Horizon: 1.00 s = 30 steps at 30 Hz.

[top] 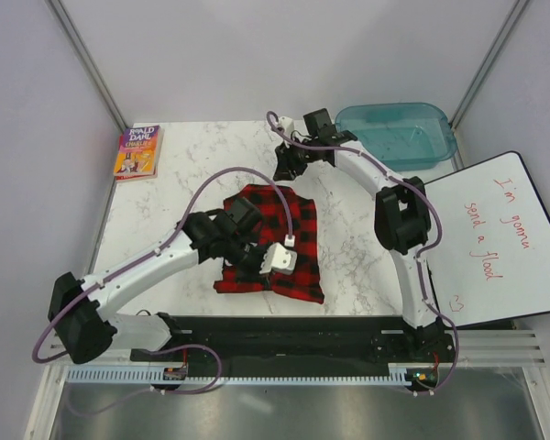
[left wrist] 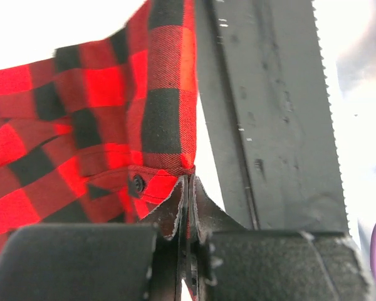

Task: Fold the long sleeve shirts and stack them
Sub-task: Fold the shirt

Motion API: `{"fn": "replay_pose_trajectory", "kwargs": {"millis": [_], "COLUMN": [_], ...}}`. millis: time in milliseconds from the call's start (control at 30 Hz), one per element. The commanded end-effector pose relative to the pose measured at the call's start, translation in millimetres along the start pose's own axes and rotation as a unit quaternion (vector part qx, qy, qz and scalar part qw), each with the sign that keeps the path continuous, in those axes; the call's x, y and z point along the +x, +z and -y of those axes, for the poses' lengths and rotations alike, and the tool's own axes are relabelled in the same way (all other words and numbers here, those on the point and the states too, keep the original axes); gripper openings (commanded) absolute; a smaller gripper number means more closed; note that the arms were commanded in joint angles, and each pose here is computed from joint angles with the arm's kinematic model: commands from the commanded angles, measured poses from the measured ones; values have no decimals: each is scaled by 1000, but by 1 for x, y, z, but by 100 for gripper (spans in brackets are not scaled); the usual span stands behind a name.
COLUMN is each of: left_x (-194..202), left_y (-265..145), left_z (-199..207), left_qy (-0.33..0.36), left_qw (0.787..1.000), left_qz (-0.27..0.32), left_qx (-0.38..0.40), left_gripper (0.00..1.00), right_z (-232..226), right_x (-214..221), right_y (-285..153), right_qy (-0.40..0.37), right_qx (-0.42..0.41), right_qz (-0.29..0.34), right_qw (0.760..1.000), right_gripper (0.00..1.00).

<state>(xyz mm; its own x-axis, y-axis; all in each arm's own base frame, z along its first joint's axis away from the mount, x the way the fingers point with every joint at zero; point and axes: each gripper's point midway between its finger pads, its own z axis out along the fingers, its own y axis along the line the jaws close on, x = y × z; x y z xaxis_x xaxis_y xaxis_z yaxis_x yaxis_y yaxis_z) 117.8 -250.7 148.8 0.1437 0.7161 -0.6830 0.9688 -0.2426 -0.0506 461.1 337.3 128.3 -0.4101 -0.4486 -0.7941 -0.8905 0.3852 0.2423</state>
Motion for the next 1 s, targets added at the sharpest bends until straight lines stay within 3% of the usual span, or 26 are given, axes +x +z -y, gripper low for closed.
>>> {"fn": "replay_pose_trajectory", "kwargs": {"millis": [0,167,400,533,800,967], "left_x": [-28,-27,7,26,73,89], "left_y": [-14,-28,-34,-41,-27,-12], "left_z": [-36,-86,-164,-208,-256,-271], "left_qy": [11,-10,-22,-29,-31,-28], "left_qw": [1000,999,998,995,991,990], "left_qz": [28,33,2,-7,-34,-36], "left_qx": [-8,-20,-64,-96,-122,-136], "left_gripper": [2,2,2,2,2,2], "right_z": [36,48,32,25,19,11], "right_x": [25,37,60,65,66,69], "right_y": [42,62,62,59,57,56], "right_qy": [16,24,27,25,20,10], "right_qx": [40,43,13,4,-7,-19], "right_qz": [-2,5,-14,-18,-19,-28], "right_qw": [999,999,999,1000,1000,999], "right_gripper": [43,38,29,17,0,0]}}
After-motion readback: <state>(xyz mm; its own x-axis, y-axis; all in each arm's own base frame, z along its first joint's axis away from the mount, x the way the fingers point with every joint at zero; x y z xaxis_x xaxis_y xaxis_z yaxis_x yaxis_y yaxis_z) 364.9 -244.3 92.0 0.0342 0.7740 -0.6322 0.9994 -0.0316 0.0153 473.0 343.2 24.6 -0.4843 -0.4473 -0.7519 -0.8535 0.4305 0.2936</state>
